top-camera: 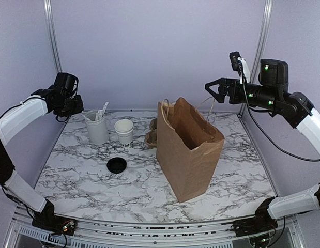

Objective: Pack the takeout coffee

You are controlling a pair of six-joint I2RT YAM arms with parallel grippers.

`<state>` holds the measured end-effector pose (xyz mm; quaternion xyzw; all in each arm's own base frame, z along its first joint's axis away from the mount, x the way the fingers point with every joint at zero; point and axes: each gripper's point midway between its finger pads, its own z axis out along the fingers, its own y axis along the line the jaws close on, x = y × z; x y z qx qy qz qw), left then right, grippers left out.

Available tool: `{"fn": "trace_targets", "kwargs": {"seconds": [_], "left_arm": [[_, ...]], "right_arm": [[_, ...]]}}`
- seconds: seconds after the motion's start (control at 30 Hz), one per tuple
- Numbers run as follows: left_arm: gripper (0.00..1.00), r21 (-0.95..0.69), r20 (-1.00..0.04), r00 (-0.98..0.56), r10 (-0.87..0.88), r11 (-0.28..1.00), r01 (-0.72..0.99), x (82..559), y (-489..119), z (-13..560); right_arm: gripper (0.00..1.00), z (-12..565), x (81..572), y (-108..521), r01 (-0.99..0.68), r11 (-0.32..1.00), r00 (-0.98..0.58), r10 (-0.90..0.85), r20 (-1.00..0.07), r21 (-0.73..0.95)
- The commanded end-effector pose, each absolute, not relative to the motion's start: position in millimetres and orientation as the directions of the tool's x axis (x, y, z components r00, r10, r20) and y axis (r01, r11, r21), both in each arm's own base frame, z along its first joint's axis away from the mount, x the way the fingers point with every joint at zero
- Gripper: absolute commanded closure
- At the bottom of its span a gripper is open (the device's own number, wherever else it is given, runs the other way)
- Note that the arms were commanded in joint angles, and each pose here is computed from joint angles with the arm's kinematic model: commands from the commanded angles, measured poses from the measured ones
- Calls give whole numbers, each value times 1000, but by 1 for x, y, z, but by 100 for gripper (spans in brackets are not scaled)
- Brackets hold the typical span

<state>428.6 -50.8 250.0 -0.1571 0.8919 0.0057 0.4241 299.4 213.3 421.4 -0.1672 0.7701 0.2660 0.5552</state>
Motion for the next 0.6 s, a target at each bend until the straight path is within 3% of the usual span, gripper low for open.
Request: {"fn": "trace_targets", "kwargs": {"seconds": [0.0, 0.57], "left_arm": [[73, -208, -701, -611, -368, 925, -318, 409, -53, 237], [78, -345, -616, -620, -486, 874, -342, 429, -73, 214]], "right_arm": [[0, 425, 301, 214, -560, 794, -324, 54, -945, 237], [0, 426, 297, 210, -553, 799, -319, 58, -946, 236]]}}
